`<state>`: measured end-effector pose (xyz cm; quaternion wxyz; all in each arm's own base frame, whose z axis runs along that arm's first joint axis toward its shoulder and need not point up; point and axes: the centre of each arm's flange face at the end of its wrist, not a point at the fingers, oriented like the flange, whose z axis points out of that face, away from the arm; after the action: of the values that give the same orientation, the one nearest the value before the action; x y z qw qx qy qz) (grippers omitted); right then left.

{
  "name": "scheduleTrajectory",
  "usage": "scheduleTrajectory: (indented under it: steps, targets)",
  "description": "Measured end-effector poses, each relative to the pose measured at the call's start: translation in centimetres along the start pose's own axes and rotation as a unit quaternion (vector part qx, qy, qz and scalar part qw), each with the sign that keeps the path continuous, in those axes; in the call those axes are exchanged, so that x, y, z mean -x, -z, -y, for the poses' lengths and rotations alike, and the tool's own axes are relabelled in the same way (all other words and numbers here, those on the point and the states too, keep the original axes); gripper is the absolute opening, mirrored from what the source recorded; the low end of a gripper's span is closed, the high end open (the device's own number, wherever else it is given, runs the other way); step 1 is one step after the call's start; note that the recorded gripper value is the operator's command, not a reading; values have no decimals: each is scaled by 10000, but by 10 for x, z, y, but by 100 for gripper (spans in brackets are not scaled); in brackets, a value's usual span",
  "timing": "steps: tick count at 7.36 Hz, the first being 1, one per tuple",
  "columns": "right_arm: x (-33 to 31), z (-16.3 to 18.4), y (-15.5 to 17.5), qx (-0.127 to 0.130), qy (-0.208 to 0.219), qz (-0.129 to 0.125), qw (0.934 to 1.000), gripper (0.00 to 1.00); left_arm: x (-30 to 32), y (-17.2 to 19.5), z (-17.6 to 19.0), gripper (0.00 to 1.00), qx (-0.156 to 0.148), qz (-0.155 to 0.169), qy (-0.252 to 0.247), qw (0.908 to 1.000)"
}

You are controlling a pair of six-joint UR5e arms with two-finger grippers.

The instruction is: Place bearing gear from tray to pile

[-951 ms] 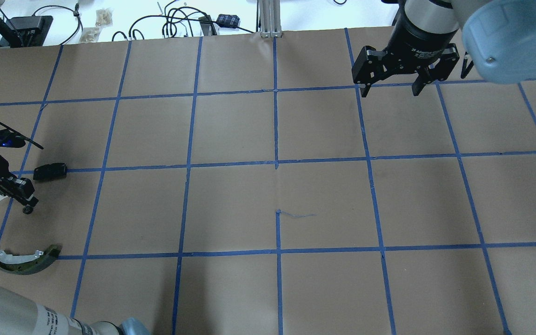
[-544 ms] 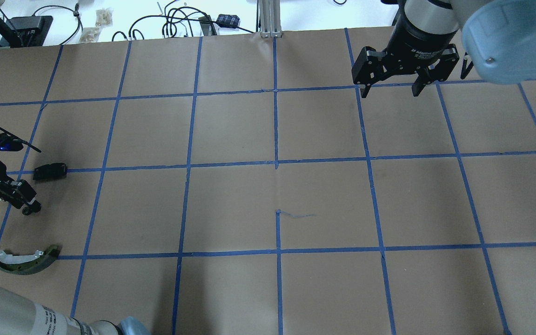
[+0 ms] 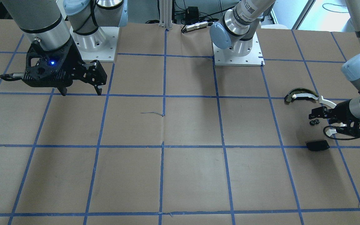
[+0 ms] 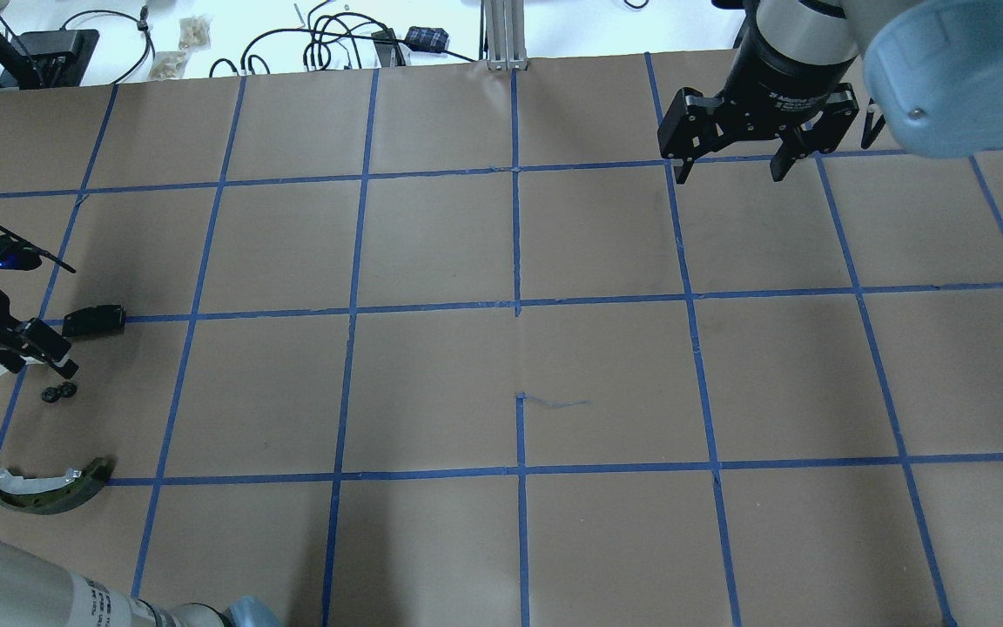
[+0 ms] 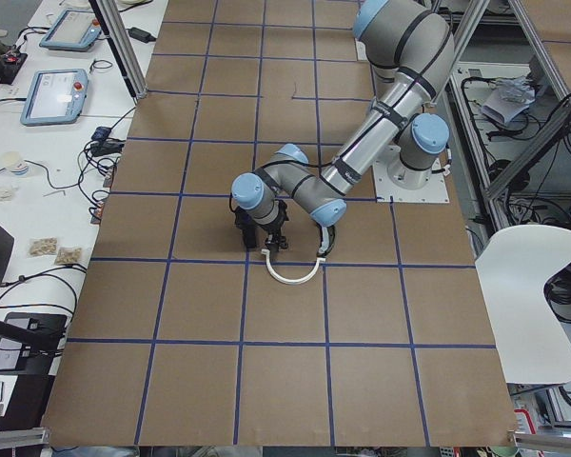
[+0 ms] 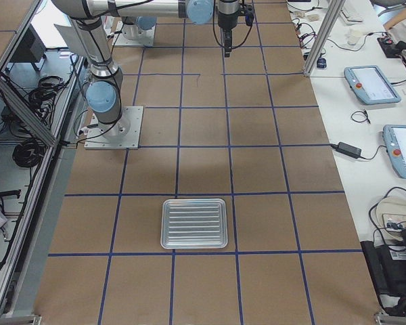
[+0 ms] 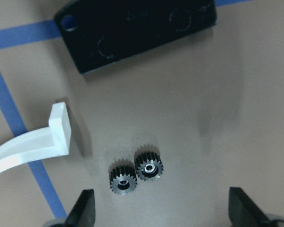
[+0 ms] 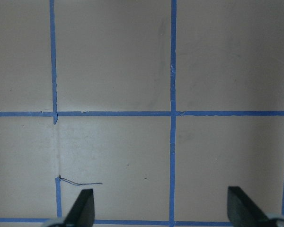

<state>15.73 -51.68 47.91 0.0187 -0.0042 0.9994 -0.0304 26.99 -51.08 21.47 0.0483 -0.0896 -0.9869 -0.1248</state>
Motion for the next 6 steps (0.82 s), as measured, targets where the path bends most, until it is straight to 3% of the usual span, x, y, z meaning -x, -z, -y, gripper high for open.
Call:
scheduleTrajectory:
  steps: [3, 6]
  targets:
    - [0, 0, 0, -5, 16, 1, 10000, 100, -95, 96, 50, 100, -363, 392, 405, 9977]
    - [0, 0, 0, -6, 16, 0, 10000, 100, -224, 205, 40, 100, -1142, 409, 435, 9917]
